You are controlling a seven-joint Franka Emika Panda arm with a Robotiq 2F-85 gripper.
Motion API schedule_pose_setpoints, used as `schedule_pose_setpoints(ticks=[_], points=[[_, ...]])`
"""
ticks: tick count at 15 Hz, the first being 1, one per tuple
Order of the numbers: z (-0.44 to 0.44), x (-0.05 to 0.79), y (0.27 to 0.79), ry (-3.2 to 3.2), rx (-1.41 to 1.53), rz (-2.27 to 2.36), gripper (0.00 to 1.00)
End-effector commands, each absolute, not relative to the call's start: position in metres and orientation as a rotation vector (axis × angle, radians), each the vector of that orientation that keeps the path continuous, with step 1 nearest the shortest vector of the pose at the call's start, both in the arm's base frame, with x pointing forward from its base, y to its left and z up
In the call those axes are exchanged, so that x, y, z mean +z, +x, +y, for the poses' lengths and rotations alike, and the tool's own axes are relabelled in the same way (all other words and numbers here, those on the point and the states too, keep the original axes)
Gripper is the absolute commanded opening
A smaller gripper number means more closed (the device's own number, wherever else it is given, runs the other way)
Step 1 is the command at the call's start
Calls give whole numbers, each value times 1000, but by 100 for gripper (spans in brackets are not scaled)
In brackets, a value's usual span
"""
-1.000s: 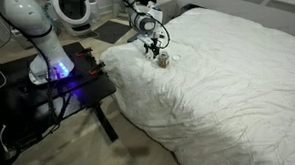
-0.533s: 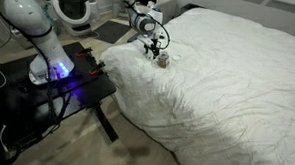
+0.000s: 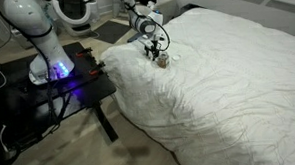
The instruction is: Take the objects from the bed and put them in the bottle
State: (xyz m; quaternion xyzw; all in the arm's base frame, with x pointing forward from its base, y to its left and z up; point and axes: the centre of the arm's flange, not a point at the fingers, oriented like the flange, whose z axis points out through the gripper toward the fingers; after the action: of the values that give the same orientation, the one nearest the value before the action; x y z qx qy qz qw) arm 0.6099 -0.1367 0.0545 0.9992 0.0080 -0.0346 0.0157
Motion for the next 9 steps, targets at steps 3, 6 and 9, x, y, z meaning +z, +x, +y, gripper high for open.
schedule_pose_setpoints(ticks=[3,6,9], points=[[-142,56,615,3100,-97,29,68],[-140,59,617,3096,-89,34,67],[-140,61,618,3098,-87,34,63]])
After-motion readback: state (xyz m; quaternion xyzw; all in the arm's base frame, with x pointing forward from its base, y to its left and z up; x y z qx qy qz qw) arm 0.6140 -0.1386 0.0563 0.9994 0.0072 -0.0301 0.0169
